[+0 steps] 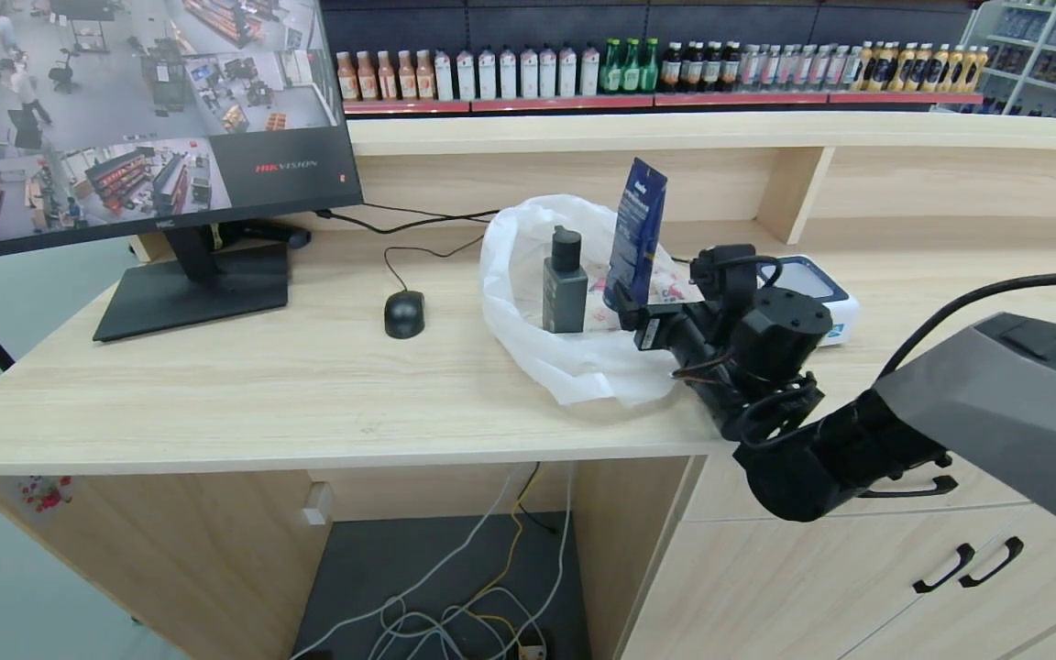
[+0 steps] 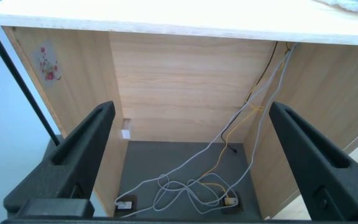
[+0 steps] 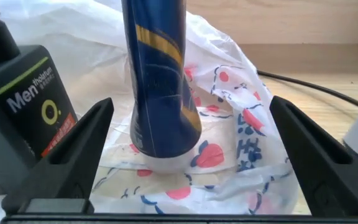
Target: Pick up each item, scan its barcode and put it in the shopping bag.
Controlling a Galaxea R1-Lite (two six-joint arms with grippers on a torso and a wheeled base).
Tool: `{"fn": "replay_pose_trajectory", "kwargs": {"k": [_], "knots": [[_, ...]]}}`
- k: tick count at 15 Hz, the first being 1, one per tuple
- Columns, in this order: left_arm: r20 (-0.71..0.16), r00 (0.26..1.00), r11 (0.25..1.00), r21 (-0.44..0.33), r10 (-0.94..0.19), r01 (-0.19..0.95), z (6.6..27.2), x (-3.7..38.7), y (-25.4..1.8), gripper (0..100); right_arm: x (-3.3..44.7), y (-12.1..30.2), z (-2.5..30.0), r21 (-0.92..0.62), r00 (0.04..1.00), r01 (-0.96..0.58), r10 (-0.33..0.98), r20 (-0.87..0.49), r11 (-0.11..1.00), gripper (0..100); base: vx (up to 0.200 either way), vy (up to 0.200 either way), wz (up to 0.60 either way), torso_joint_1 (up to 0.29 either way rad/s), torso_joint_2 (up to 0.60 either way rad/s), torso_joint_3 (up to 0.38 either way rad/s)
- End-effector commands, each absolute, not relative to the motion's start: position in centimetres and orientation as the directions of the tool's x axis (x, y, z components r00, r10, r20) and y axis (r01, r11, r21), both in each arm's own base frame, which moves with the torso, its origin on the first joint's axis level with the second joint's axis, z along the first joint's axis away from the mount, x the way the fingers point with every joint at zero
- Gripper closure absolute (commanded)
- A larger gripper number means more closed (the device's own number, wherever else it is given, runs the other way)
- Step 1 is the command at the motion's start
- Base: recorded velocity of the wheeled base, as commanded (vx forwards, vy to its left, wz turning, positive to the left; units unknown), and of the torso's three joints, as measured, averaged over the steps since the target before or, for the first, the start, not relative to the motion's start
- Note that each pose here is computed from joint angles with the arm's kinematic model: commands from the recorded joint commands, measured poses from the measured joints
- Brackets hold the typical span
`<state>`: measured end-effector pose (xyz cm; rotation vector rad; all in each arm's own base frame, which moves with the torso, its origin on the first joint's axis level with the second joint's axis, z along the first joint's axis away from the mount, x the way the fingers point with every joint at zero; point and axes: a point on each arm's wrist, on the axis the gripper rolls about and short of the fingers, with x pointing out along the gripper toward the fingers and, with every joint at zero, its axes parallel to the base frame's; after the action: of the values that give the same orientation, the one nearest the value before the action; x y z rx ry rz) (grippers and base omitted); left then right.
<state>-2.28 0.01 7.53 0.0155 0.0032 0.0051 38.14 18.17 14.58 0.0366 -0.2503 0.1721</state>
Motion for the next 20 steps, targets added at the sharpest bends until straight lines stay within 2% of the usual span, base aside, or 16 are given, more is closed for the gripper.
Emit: {"fn": "replay_pose_trajectory", "kwargs": {"k": [1, 5, 7, 10, 12, 15, 20], "knots": [[-0.002, 1.000, 1.000, 0.015, 0.006, -0.006, 7.6, -2.3, 0.0, 0, 35.4, 16.8, 17.1, 0.025, 0.945, -0.175, 0.161, 0.286, 0.984, 0, 0.000, 0.000, 0.00, 0.000, 0.00, 0.000], [-0.002, 1.000, 1.000, 0.012, 0.008, -0.008, 7.6, -2.3, 0.0, 0, 29.8, 13.8, 18.6, 0.036, 0.934, -0.168, 0.148, 0.324, 0.985, 0, 0.000, 0.000, 0.00, 0.000, 0.00, 0.000], [-0.002, 1.000, 1.000, 0.014, 0.008, -0.008, 7.6, -2.3, 0.0, 0, 25.5, 10.9, 19.2, 0.041, 0.933, -0.168, 0.146, 0.329, 0.985, 0, 0.000, 0.000, 0.00, 0.000, 0.00, 0.000], [-0.003, 1.000, 1.000, 0.014, 0.008, -0.008, 7.5, -2.3, 0.0, 0, 18.8, 5.2, 18.0, 0.034, 0.960, -0.092, 0.080, 0.269, 0.995, 0, 0.000, 0.000, 0.00, 0.000, 0.00, 0.000], [-0.003, 1.000, 1.000, 0.014, 0.006, -0.006, 7.5, -2.3, 0.0, 0, 14.8, 3.7, 16.4, 0.011, 0.968, -0.112, 0.106, 0.225, 0.994, 0, 0.000, 0.000, 0.00, 0.000, 0.00, 0.000], [-0.002, 1.000, 1.000, 0.014, 0.006, -0.006, 7.6, -2.3, 0.0, 0, 12.1, 2.9, 16.7, 0.013, 0.971, -0.100, 0.095, 0.221, 0.995, 0, 0.000, 0.000, 0.00, 0.000, 0.00, 0.000], [-0.003, 1.000, 1.000, 0.012, 0.008, -0.008, 7.5, -2.3, 0.0, 0, 4.4, 1.1, 13.4, -0.065, 0.986, -0.165, 0.165, -0.014, 0.984, 0, 0.000, 0.000, 0.00, 0.000, 0.00, 0.000]]}}
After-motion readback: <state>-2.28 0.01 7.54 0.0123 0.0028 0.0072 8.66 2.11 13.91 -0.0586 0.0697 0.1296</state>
